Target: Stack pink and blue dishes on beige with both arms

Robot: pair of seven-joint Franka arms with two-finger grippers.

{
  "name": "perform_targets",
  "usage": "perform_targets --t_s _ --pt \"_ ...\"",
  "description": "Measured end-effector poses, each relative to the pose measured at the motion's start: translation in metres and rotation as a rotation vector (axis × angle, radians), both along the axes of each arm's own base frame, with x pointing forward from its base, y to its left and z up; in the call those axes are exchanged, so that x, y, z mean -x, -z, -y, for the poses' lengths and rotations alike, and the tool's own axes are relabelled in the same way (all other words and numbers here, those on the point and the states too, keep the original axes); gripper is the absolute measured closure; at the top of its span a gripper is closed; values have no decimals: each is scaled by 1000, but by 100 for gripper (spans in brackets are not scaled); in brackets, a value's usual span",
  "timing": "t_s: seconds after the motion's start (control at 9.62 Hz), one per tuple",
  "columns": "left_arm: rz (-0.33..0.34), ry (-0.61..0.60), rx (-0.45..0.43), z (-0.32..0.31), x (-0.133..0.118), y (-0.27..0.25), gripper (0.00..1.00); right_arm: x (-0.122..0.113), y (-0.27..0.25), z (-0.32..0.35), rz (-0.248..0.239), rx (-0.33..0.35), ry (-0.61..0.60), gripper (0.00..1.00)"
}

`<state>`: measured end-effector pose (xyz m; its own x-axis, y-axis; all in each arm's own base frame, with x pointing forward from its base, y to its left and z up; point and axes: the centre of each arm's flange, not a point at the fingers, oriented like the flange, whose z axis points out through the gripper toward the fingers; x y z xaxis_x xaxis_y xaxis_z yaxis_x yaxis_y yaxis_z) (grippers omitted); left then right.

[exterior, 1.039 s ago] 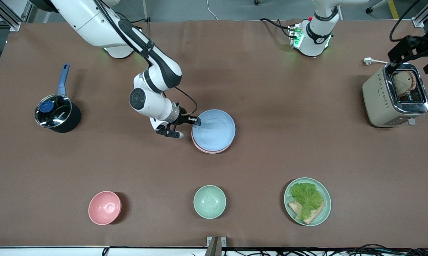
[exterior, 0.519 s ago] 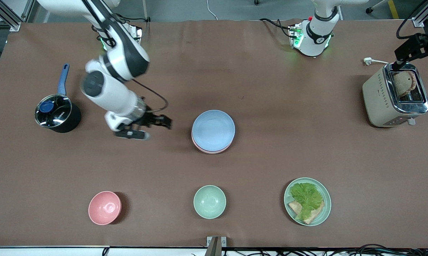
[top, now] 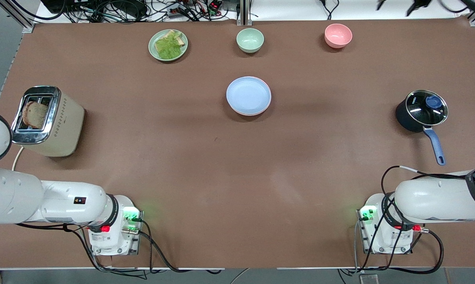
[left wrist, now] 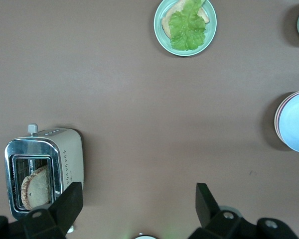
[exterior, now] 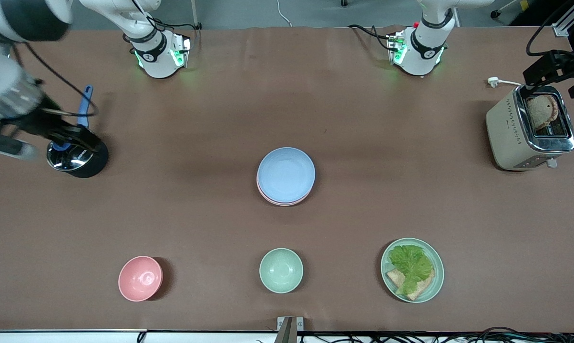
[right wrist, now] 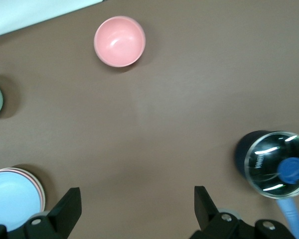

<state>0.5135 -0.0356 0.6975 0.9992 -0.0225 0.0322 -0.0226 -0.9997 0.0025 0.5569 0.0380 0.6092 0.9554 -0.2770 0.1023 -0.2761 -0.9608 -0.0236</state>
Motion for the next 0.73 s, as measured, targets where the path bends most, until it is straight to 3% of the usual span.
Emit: perform_targets --t_s 0.42,0.73 --pt "-4 13 -3 8 0 2 0 19 -71 30 -11 28 -95 0" --pt "-9 14 -3 9 0 4 0 14 -67 67 -33 37 -123 0"
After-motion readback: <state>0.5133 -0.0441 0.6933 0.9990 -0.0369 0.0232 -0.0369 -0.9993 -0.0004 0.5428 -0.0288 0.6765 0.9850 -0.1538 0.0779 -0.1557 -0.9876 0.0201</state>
